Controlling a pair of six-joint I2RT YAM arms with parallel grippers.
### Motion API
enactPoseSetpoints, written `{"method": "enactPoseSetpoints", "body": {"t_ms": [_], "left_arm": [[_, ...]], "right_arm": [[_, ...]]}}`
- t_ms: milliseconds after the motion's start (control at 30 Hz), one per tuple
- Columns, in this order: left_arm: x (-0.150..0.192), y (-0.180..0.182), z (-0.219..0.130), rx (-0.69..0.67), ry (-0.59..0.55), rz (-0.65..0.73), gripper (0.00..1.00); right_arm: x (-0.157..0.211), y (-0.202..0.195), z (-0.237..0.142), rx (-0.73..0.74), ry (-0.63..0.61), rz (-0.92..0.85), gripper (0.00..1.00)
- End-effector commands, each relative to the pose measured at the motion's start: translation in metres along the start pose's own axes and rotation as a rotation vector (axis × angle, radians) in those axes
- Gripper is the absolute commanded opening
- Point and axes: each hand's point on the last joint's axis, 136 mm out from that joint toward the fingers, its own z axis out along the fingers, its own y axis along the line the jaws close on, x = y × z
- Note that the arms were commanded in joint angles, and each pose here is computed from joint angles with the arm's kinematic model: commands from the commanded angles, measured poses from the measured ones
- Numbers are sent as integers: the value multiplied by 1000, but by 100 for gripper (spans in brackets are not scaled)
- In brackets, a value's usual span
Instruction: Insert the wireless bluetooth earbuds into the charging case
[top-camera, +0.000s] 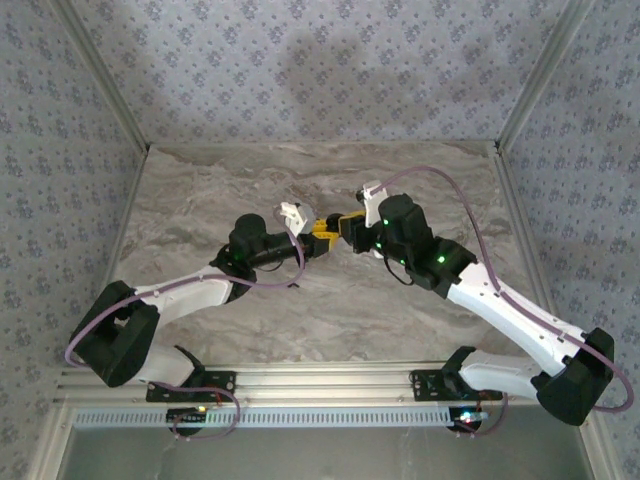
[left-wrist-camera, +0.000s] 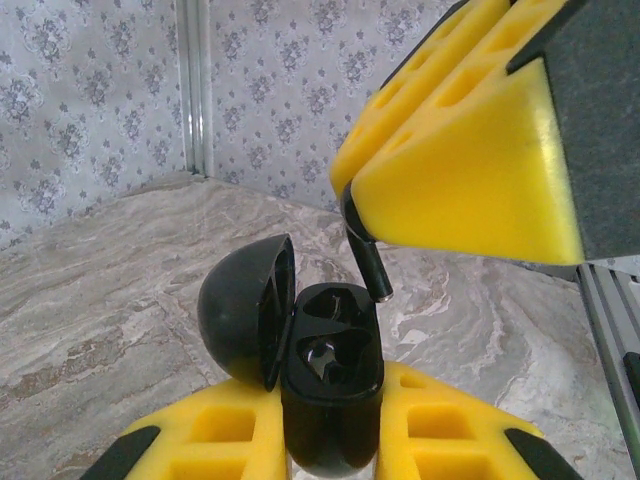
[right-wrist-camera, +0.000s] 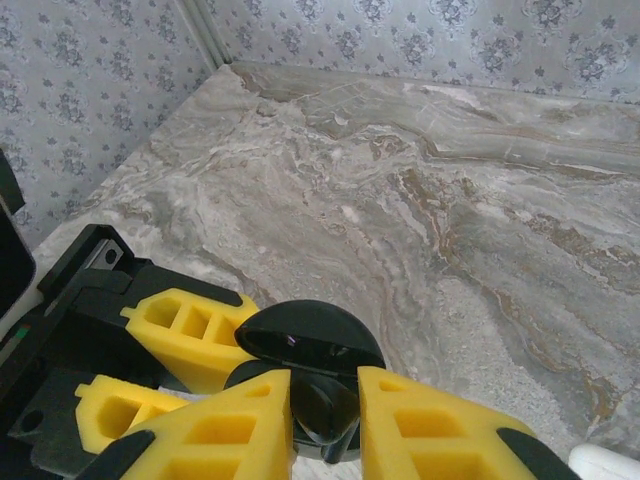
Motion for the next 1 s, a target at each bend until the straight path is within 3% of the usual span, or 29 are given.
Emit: {"method": "enactPoseSetpoints", "body": {"t_ms": [0, 367, 667, 967], "left_arm": [[-47, -8, -2, 17, -121, 58, 16], [-42, -15, -5, 43, -102, 90, 16], [-24, -25, -10, 54, -4, 292, 15], [-35, -21, -14, 6, -28, 369, 15]], "right_arm": [[-2, 6, -3, -16, 5, -37, 22], [-22, 11, -21, -44, -74, -50, 22], [-38, 14, -39, -89, -170, -157, 23], [-36, 27, -33, -166, -177, -200, 24]]}}
